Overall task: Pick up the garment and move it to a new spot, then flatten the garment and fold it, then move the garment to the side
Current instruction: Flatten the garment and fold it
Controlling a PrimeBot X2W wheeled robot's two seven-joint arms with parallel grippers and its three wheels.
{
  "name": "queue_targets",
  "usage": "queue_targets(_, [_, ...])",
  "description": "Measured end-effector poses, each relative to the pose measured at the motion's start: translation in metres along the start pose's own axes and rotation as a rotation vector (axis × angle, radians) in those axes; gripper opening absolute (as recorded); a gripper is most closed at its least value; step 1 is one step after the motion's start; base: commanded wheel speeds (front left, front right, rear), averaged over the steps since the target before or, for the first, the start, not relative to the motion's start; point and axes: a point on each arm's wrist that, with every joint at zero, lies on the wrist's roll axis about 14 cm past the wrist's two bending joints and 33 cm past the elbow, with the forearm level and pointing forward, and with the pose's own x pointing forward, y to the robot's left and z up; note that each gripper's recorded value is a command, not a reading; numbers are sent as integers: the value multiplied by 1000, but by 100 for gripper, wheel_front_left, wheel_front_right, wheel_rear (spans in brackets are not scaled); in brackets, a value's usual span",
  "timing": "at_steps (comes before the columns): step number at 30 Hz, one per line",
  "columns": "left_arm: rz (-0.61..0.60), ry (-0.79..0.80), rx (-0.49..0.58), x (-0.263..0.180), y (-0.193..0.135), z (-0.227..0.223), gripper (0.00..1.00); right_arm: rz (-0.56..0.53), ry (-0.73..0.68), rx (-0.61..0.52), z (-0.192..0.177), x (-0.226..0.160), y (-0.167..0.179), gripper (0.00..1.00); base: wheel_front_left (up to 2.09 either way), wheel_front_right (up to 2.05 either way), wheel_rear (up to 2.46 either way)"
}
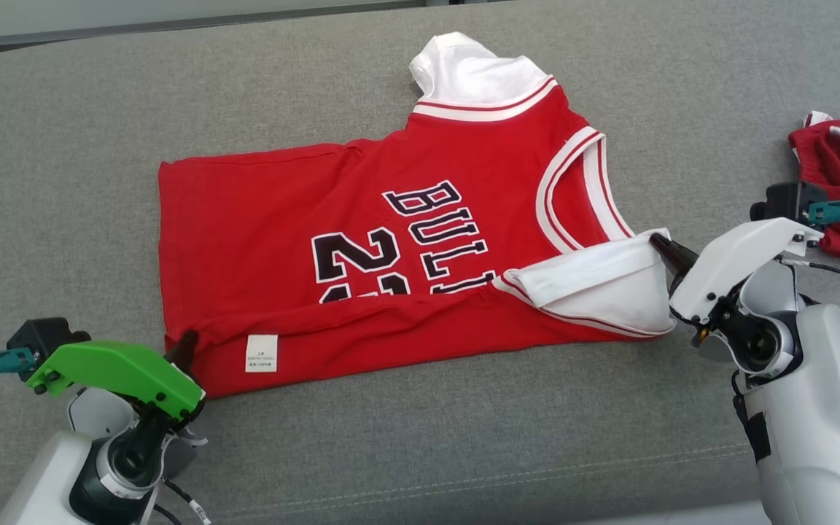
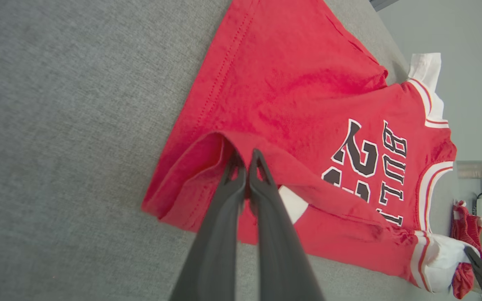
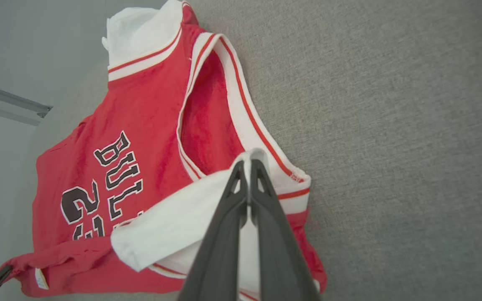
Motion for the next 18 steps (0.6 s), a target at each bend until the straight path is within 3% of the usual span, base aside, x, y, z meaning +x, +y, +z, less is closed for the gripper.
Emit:
queue_targets(6, [15,5,8,9,2,3,0,-7,15,3,-1,16,-1,0,0,0,0])
queue_targets(7, [14,0,7,9,2,4,7,-6,13,4,0,18,0,11,0,0,0])
queue_targets(9, [11,-7,7,10,1,6,37,-4,9,5,1,20,1,44,0,0,0])
queue_targets(10, [10,-11,9,10,1,8,44,-3,2,7,3,22,2,76,0,0,0])
queue_targets(11, [12,-15,9,11,1,9,66,-2,-2,6,4,23,3,100,0,0,0])
queue_targets(12, [12,-16,10,11,1,10,100,0,-13,8,7,24,4,100,0,0,0])
queue_targets(18, [23,-32,21,10,4,14,100,22,-105,29,26,28,12,100,0,0,0])
